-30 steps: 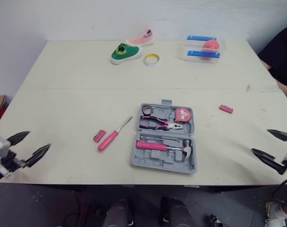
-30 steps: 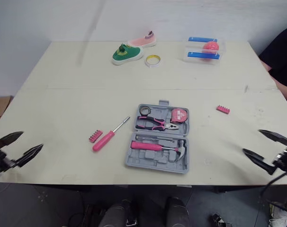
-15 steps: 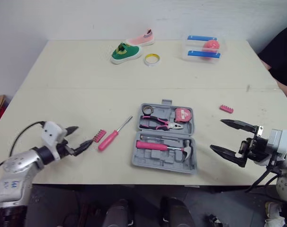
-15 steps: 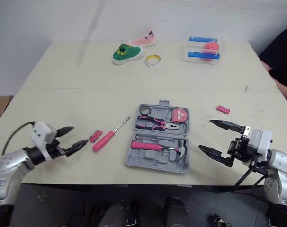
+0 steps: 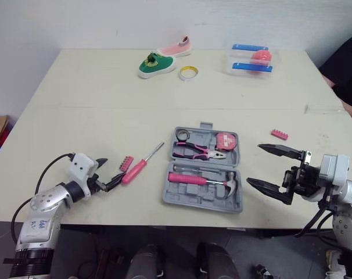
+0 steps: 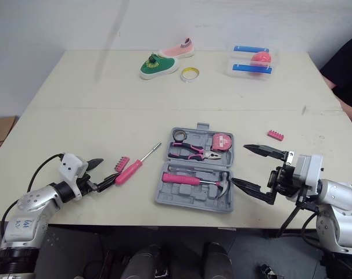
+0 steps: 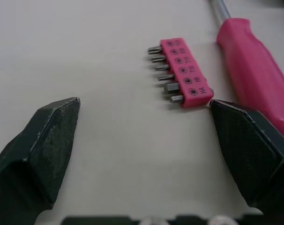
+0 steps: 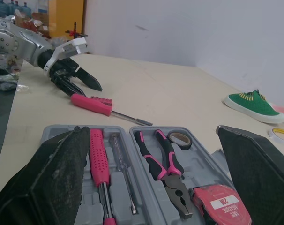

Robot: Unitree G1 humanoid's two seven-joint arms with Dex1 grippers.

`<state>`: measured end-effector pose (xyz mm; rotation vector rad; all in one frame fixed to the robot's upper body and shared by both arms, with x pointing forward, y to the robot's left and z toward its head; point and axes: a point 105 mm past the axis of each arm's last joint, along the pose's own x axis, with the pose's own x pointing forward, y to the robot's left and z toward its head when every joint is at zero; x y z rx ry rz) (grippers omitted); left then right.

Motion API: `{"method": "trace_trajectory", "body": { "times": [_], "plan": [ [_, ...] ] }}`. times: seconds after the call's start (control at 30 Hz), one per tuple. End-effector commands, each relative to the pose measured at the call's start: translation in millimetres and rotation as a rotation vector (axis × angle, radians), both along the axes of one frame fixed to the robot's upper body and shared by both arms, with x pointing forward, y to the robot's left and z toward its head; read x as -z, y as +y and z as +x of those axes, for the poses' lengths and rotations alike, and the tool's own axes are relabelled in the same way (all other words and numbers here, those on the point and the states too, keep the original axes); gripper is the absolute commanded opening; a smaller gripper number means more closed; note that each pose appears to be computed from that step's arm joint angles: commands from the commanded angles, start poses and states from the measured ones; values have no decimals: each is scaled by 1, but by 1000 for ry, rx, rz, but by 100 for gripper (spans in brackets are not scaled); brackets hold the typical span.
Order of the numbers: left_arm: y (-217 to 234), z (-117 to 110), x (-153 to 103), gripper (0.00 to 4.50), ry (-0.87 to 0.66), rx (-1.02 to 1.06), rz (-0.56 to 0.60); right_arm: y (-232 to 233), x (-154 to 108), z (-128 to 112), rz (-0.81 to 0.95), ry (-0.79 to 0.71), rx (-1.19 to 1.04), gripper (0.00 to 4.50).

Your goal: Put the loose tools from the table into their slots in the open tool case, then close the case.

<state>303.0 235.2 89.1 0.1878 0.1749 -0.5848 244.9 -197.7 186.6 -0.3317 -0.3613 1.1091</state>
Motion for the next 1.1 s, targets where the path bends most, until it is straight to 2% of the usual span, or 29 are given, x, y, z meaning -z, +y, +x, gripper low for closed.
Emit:
{"method": "trace_trajectory", "body": {
  "times": [0.03,0.2,0.37,0.53,0.8,0.83,0.93,1.1],
  "plan": [
    [-3,0,-2,449,-15,18,-11,4,-11,-4,5,-43,-21,450],
    [-6,1,-6,449,-18,-10,-83,3,-12,-3,6,-40,-19,450],
    [-18,5,3,449,2,-12,-75,4,-11,-2,11,-36,-21,450],
    [-17,16,11,449,26,-101,-74,4,-10,1,16,-39,-25,450],
    [-24,16,24,449,98,-85,-62,7,-10,2,15,-41,-38,450],
    [-26,15,26,396,110,-79,-65,7,-10,2,15,-42,-39,450],
    [-31,5,35,293,157,-56,-76,6,-11,2,14,-47,-35,450],
    [-30,4,36,82,134,-62,-71,5,-11,1,12,-43,-29,450]
  ]
}}
